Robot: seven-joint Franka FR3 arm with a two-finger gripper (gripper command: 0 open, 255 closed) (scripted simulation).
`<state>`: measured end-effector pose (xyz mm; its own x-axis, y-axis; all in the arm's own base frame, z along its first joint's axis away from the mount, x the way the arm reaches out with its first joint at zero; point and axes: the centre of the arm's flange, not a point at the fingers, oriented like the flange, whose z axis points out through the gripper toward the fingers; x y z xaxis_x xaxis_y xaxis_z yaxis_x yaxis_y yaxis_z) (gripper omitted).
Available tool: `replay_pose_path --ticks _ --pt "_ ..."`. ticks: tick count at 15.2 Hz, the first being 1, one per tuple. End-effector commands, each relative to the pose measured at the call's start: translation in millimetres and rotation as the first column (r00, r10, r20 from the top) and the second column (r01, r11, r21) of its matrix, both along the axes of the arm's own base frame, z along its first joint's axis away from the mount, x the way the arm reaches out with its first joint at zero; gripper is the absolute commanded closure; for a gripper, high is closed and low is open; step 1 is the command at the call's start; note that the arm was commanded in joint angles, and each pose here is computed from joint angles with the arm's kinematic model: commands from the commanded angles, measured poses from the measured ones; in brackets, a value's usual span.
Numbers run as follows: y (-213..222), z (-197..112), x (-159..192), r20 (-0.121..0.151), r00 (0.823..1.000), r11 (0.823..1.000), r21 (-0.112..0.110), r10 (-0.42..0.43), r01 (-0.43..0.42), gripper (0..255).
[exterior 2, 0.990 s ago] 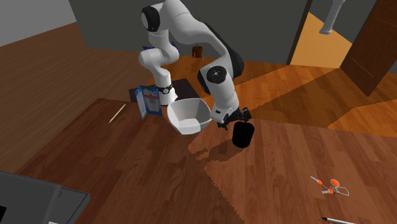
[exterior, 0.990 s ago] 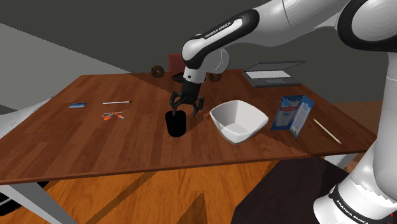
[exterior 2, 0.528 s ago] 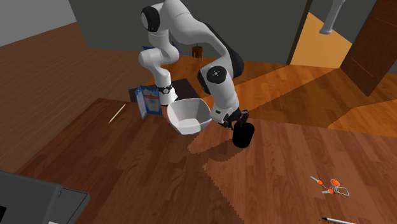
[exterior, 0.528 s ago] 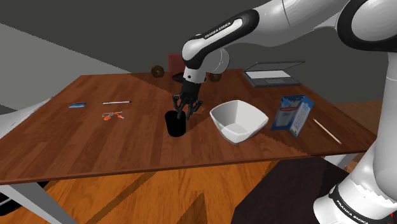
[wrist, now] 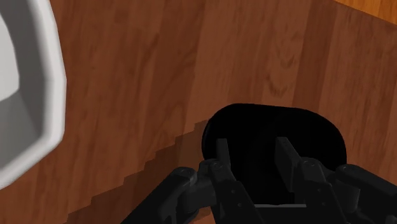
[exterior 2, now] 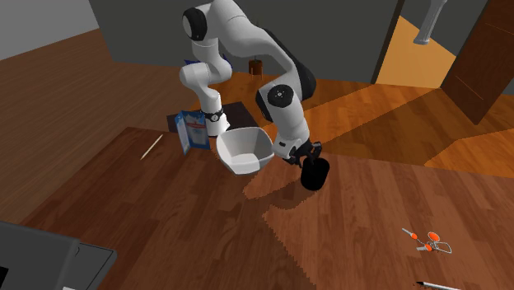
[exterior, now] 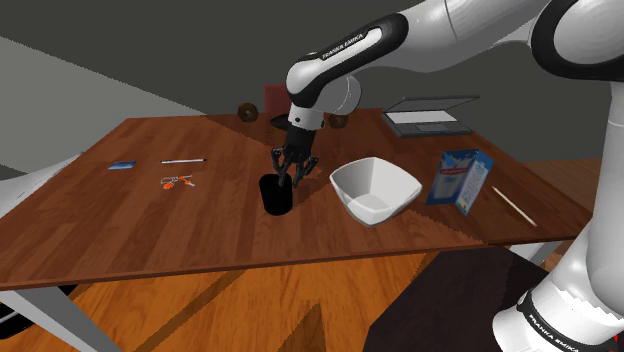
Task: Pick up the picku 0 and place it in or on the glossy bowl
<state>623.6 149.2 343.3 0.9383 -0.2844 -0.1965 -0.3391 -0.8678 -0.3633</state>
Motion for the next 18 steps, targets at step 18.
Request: replay_pose_path --ticks 18 --pt "0 98 0 0.000 1.000 1.000 0.000 0.000 0.000 255"
